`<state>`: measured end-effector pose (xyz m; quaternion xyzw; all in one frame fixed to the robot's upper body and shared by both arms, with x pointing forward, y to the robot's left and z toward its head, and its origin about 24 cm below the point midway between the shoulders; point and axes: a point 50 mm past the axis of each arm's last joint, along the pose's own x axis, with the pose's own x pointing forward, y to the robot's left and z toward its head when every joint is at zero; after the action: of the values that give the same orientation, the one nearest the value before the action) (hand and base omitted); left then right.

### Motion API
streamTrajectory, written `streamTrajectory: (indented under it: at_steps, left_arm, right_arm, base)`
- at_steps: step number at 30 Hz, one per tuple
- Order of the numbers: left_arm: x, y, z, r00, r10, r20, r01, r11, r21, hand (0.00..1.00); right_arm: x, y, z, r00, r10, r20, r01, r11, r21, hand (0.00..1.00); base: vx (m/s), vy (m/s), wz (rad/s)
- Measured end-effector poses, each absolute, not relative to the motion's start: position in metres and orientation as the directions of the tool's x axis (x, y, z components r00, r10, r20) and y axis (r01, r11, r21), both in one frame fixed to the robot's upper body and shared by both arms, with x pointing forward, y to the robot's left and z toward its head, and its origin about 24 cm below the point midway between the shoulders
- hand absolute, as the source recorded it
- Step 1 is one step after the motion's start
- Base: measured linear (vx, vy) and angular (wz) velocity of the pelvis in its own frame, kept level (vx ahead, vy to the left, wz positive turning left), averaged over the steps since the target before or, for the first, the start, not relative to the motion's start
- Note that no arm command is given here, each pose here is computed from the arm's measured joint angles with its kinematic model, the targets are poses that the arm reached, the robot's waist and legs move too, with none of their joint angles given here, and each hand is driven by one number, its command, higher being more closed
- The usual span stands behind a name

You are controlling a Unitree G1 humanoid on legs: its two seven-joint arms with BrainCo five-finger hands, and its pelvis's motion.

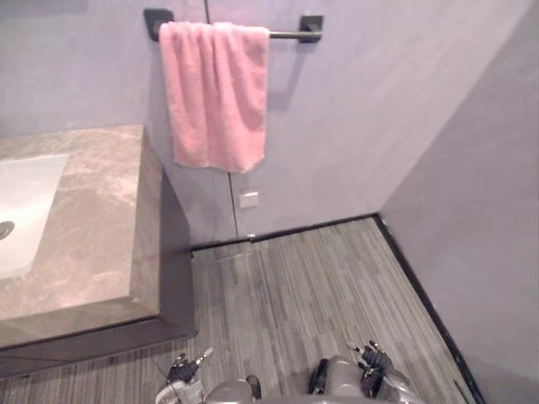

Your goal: Organize washtable

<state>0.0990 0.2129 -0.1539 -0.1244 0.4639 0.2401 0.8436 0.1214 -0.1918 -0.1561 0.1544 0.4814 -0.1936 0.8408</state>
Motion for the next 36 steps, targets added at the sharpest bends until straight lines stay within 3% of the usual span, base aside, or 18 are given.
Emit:
streamTrajectory:
  at_steps: [5,8,16,22,27,32,36]
  left_arm:
    - [0.08,0.202,-0.159,0.404,0.291,-0.867,-0.593,0.805,-0.006,0.0]
    - [0.086,0.191,-0.159,0.417,0.274,-0.867,-0.618,0.785,-0.049,0.0]
    - [0.09,0.187,-0.159,0.431,0.255,-0.866,-0.58,0.813,-0.049,0.0]
    - [0.087,0.203,-0.159,0.416,0.273,-0.867,-0.549,0.836,0.0,0.0]
    - [0.084,0.206,-0.16,0.405,0.271,-0.873,-0.517,0.855,0.025,0.0]
    - [0.107,0.212,-0.15,0.503,0.259,-0.825,-0.325,0.941,0.097,0.0]
    - [0.155,0.237,-0.11,0.705,0.297,-0.644,-0.262,0.953,0.153,0.0]
  right_arm:
    - [0.101,-0.2,-0.158,0.436,-0.212,-0.874,0.541,0.839,0.066,0.0]
    - [0.101,-0.208,-0.157,0.435,-0.233,-0.87,0.546,0.837,0.049,0.0]
    - [0.127,-0.211,-0.149,0.489,-0.241,-0.838,0.564,0.82,0.094,0.0]
    - [0.095,-0.2,-0.16,0.398,-0.231,-0.888,0.602,0.796,0.062,0.0]
    - [0.09,-0.195,-0.163,0.372,-0.207,-0.905,0.584,0.81,0.056,0.0]
    - [0.102,-0.202,-0.16,0.404,-0.211,-0.89,0.532,0.845,0.041,0.0]
    - [0.12,-0.213,-0.151,0.468,-0.226,-0.854,0.474,0.88,0.027,0.0]
  base:
    - [0.54,-0.324,0.59]
    - [0.55,-0.373,0.57]
    - [0.3,-0.115,0.09]
    - [0.12,0.111,-0.08]
    - [0.08,0.067,-0.02]
    - [0.01,0.003,-0.09]
    - [-0.01,-0.008,-0.06]
